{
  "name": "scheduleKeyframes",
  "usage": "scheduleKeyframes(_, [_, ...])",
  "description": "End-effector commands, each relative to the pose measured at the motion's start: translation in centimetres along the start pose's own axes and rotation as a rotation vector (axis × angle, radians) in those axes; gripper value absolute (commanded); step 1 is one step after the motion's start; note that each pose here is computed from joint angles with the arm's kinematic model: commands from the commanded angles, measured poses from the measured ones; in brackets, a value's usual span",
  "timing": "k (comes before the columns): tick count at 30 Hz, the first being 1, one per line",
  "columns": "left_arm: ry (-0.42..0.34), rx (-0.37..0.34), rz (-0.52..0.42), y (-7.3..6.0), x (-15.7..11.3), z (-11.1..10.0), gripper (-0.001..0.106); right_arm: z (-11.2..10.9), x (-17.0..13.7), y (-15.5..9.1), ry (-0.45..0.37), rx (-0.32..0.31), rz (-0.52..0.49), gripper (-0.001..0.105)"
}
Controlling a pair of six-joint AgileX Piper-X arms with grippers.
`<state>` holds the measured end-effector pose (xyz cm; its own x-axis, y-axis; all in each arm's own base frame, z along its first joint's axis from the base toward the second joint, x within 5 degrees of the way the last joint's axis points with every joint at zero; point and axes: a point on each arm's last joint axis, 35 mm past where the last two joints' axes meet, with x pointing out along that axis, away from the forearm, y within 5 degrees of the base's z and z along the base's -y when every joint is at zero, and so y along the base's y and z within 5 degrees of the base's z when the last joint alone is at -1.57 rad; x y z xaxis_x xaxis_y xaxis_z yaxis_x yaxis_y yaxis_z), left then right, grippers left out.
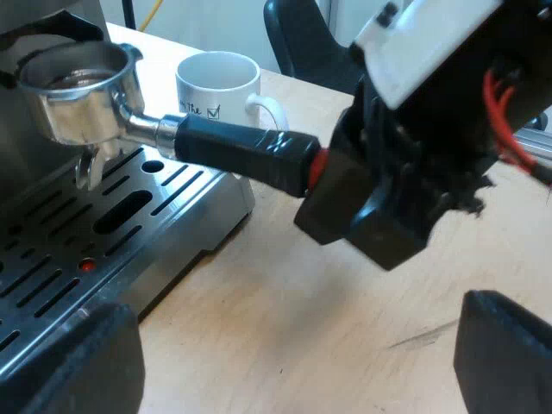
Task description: Grind coffee beans and then tamp
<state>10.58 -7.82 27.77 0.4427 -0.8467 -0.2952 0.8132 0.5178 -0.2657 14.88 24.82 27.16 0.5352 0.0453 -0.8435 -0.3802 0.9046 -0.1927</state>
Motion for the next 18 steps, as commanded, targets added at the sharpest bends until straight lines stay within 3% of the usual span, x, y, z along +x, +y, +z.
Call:
scheduleKeyframes(1, [-0.003,0.002,-0.018,-0.1,0.1,0.1,0.082,0.3,-1.3,-0.3,-0.057,0.004,-0.025,0.0])
scheduleKeyframes(9, [-0.02,0.013,-0.017,-0.5,-0.7,0.1,0.082,-0.7,-2.5,-0.9,-0.098,-0.012,-0.024,0.0])
scheduleKeyframes(18, [0.025,-0.016,-0.009,-0.8,-1.2,-0.7,0.082,-4.8,-3.0,-1.9,-0.166,-0.036,0.056,0.0])
